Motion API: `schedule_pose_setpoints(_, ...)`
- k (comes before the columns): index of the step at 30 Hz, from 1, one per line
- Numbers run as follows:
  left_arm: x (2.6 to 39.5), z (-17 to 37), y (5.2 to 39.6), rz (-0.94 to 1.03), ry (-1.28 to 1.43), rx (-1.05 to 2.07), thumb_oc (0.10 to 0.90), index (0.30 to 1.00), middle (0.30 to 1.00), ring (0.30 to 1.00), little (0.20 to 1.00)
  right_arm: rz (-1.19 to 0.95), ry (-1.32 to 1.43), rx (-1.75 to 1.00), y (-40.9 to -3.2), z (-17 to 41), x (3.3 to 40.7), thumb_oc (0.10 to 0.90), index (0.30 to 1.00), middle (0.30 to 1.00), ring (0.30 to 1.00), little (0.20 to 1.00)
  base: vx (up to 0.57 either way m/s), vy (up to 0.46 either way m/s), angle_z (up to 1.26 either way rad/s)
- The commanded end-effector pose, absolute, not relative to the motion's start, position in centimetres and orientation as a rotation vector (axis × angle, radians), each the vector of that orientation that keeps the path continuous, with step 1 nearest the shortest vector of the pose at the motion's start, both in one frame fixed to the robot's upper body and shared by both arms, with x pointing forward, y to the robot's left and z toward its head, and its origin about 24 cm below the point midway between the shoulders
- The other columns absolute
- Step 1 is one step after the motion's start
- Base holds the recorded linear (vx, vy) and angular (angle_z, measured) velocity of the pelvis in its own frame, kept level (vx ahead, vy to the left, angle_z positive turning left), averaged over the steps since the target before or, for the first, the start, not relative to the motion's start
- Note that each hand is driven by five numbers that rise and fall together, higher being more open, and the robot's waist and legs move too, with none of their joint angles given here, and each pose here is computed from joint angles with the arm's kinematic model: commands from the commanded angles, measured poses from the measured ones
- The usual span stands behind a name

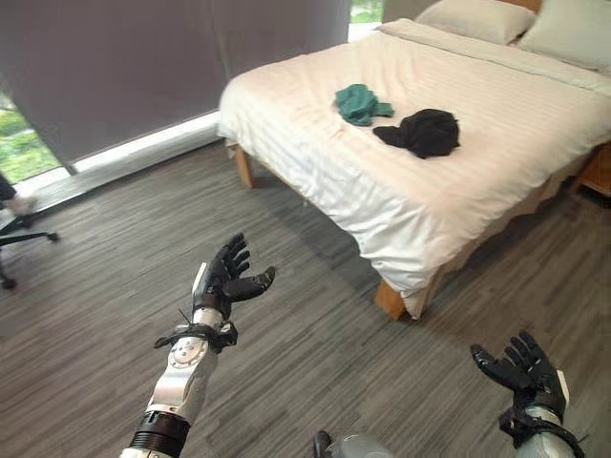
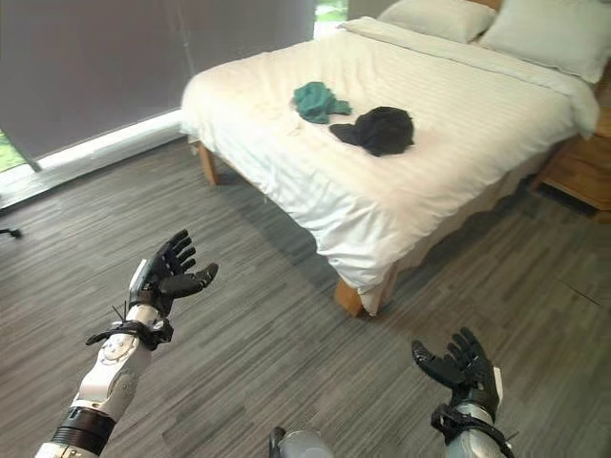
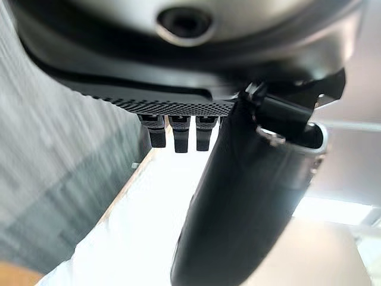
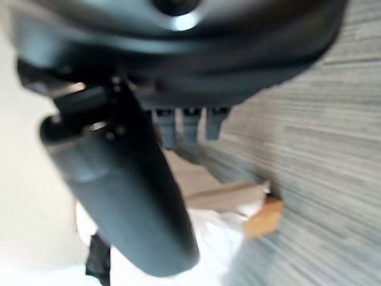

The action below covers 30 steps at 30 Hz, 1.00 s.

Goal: Pick up bed clothes into laundry basket.

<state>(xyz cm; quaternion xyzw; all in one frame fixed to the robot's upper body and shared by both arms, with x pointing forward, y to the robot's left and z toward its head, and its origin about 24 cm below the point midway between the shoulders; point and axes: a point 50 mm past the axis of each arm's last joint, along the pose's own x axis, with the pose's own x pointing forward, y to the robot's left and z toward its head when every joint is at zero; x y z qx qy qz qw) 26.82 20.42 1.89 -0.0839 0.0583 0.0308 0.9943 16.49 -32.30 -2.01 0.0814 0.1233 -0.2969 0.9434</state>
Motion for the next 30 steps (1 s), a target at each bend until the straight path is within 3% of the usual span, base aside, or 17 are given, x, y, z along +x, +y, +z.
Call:
schedule_pose_setpoints(1,27.1,6.9,23.9,0.148,-0.162,-0.174,0.800,0.900,0.900,0.900,0.900,-0.524,-0.047,0.002,-33.6,4.6,19.2,0.800,0.900,0.900,0.900,0.900,0.67,0.399,-0.61)
schedule_pose_setpoints(9,25.6,6.5,26.4,0.233,-0.153,-0.122,0.800,0.900,0.900,0.900,0.900,-0.430,-0.175,-0.063,-32.3,7.7,21.2,0.800,0.900,0.900,0.900,0.900,0.64,0.535,-0.57)
schedule_pose_setpoints(16,25.6,7.7,26.5,0.151,-0.154,0.015,0.800,0.900,0.900,0.900,0.900,-0.300,-0.081,0.065,-28.5,4.8,22.0,0.800,0.900,0.900,0.900,0.900,0.47,0.654,-0.47)
schedule_pose_setpoints(21,26.7,8.4,25.8,0.152,-0.178,0.036,0.800,0.900,0.900,0.900,0.900,-0.332,-0.049,0.012,-29.5,4.3,21.0,0.800,0.900,0.900,0.900,0.900,0.62,0.454,0.10)
schedule_pose_setpoints(26,29.0,10.2,23.9,0.118,-0.249,0.013,0.800,0.900,0.900,0.900,0.900,-0.360,-0.082,-0.035,-30.5,5.3,21.0,0.800,0.900,0.900,0.900,0.900,0.74,0.171,0.37)
schedule_pose_setpoints(30,28.5,9.6,23.6,0.094,-0.241,-0.010,0.800,0.900,0.900,0.900,0.900,-0.360,-0.091,-0.077,-31.3,6.1,20.7,0.800,0.900,0.900,0.900,0.900,0.69,0.018,-0.22)
